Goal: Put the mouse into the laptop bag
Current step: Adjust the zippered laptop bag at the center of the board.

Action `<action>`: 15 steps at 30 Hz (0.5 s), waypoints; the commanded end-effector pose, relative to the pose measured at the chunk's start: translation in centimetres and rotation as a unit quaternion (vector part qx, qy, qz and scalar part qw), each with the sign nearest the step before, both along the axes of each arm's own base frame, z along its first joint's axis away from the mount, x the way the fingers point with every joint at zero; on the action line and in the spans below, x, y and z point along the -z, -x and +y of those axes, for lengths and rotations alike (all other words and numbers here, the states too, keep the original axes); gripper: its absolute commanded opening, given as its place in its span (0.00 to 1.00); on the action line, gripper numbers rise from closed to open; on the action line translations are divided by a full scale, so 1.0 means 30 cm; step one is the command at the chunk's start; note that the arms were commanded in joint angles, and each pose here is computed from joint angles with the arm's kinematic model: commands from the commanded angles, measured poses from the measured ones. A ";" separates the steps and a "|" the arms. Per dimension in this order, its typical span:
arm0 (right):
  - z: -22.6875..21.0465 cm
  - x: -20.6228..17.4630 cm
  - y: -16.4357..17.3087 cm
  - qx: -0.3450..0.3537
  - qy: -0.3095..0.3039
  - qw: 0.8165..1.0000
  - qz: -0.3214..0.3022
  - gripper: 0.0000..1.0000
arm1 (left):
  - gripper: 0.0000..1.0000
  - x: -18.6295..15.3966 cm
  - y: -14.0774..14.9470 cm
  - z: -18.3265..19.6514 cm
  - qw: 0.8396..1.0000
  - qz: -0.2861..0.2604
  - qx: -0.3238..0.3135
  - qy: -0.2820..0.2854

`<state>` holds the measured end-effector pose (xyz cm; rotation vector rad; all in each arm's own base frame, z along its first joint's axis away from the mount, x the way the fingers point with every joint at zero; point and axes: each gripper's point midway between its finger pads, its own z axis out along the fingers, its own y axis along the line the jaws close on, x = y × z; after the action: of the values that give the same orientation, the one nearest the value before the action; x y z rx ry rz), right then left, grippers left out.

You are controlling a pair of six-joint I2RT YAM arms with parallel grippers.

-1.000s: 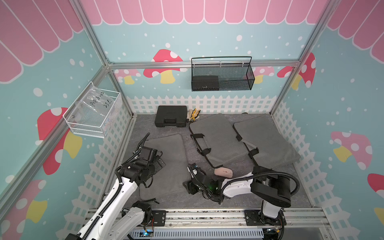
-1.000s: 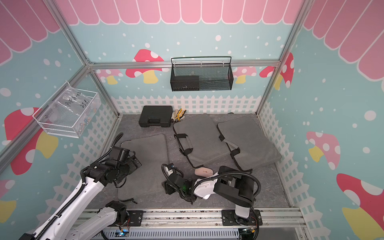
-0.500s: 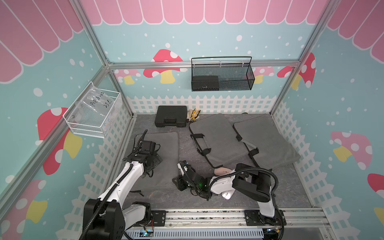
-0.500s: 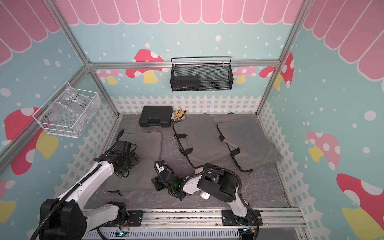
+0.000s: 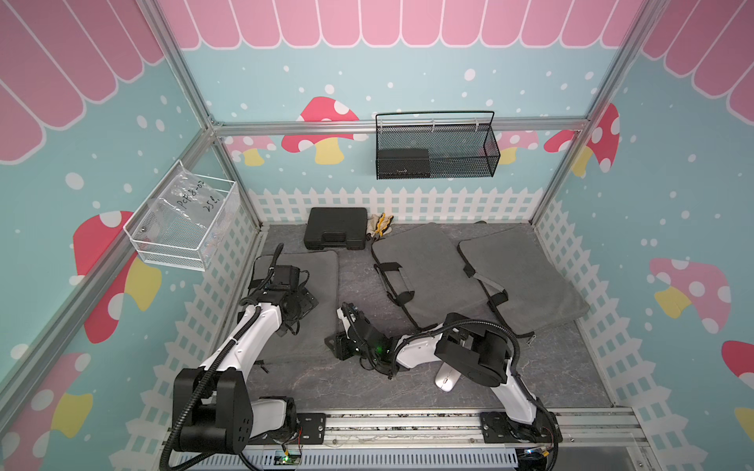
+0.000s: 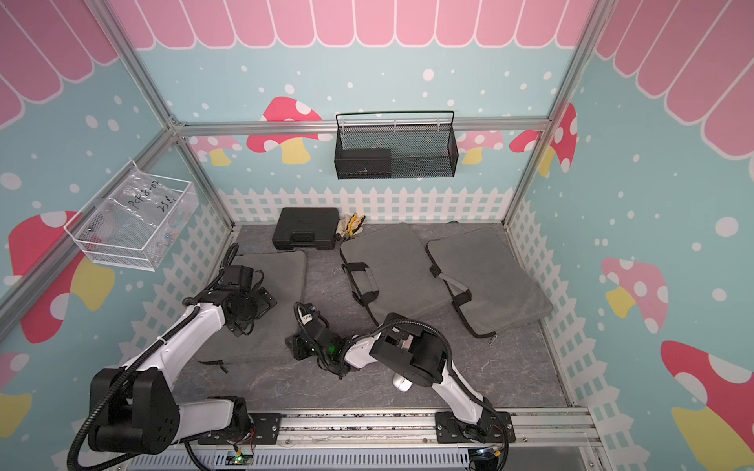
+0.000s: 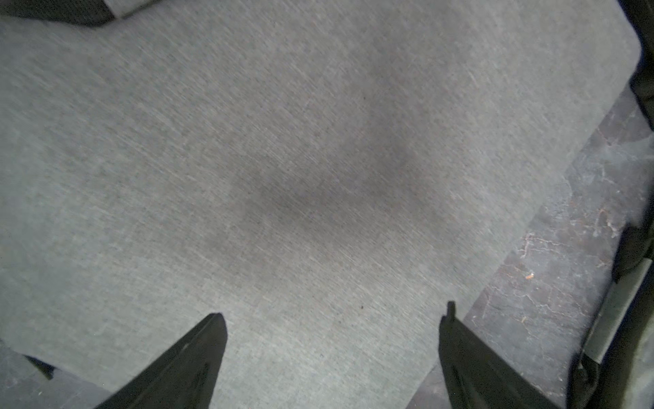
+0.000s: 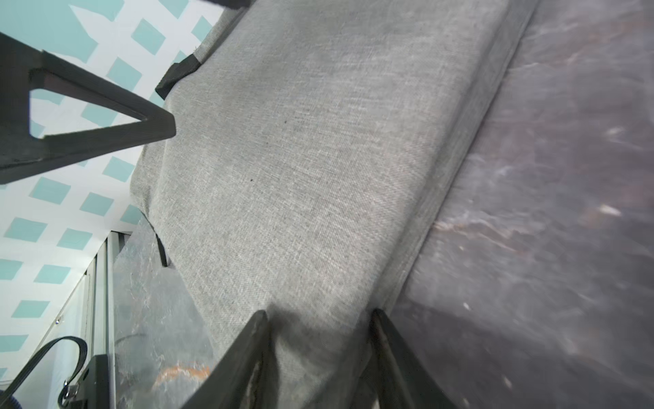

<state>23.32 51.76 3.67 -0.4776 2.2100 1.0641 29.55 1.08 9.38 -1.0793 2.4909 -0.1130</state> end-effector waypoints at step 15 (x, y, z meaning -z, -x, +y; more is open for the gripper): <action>-0.056 0.024 0.111 -0.021 0.032 0.999 -0.013 0.62 | 0.94 -0.169 0.003 -0.095 0.994 -0.094 0.045 0.029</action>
<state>21.06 51.86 3.77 -0.5225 2.1793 1.0820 29.66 -0.85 12.81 -0.9846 2.4188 -0.2526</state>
